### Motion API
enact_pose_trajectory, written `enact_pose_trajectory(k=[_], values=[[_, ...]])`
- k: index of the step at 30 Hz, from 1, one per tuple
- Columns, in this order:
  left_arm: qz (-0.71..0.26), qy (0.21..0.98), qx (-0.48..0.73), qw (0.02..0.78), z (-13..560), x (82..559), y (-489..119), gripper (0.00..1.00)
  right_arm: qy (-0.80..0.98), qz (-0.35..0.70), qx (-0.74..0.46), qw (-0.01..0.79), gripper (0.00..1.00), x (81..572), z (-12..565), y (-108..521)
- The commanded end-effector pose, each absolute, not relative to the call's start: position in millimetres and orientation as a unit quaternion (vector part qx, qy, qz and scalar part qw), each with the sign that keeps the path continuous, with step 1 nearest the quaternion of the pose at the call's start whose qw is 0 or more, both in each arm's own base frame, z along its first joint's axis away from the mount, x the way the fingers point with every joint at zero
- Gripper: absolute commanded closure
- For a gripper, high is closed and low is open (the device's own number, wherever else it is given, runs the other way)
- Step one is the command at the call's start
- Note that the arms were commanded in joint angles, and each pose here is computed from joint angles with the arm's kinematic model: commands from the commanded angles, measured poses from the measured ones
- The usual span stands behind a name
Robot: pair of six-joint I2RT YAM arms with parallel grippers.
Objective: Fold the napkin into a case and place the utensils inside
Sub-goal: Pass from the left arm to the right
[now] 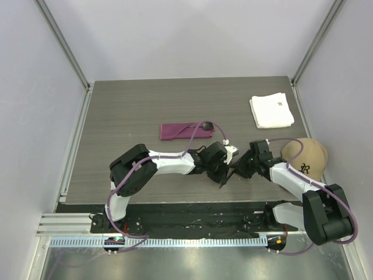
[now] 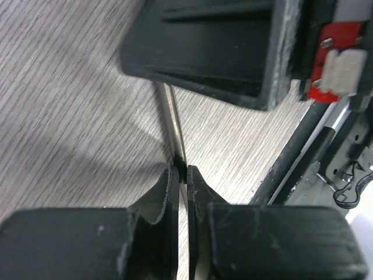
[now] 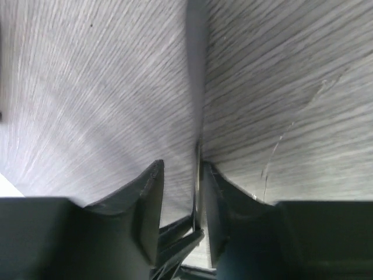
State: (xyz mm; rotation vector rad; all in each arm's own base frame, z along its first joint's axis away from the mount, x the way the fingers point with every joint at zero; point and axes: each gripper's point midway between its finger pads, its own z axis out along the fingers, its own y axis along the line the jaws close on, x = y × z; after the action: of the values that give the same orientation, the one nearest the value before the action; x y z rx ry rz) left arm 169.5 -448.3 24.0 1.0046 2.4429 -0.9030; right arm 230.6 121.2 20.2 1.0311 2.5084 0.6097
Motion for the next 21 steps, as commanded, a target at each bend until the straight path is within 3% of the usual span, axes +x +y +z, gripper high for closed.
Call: enact_pose_trajectory(k=[1,2,6,13,14,15,19,21], values=[[-0.311,0.869,0.368,0.111,-2.6,145.8,-430.2,1.0,0.885,0.177,0.395,0.171,0.71,212.7,-11.2,110.0],[-0.313,0.869,0.366,0.11,-2.5,147.8,-429.2,1.0,0.89,0.174,0.385,0.17,0.86,211.4,-14.2,109.5],[-0.319,0.869,0.362,0.114,2.0,152.3,-429.6,1.0,0.903,0.164,0.363,0.162,0.99,209.6,-20.2,108.9],[-0.321,0.864,0.364,0.132,23.4,159.0,-432.3,0.99,0.911,0.203,0.284,0.22,0.99,225.6,5.5,117.1],[-0.318,0.865,0.361,0.142,28.0,162.6,-431.4,0.83,0.911,0.21,0.268,0.233,0.99,228.0,10.8,118.2],[-0.317,0.865,0.359,0.151,32.0,165.2,-429.5,0.74,0.91,0.212,0.258,0.244,0.99,229.8,15.4,117.7],[-0.35,0.866,0.326,0.144,49.5,179.4,-430.4,0.51,0.908,0.235,0.221,0.266,0.99,232.0,32.1,123.3],[-0.365,0.867,0.31,0.136,46.9,183.4,-434.2,0.48,0.906,0.245,0.219,0.267,0.99,231.5,33.0,126.3]])
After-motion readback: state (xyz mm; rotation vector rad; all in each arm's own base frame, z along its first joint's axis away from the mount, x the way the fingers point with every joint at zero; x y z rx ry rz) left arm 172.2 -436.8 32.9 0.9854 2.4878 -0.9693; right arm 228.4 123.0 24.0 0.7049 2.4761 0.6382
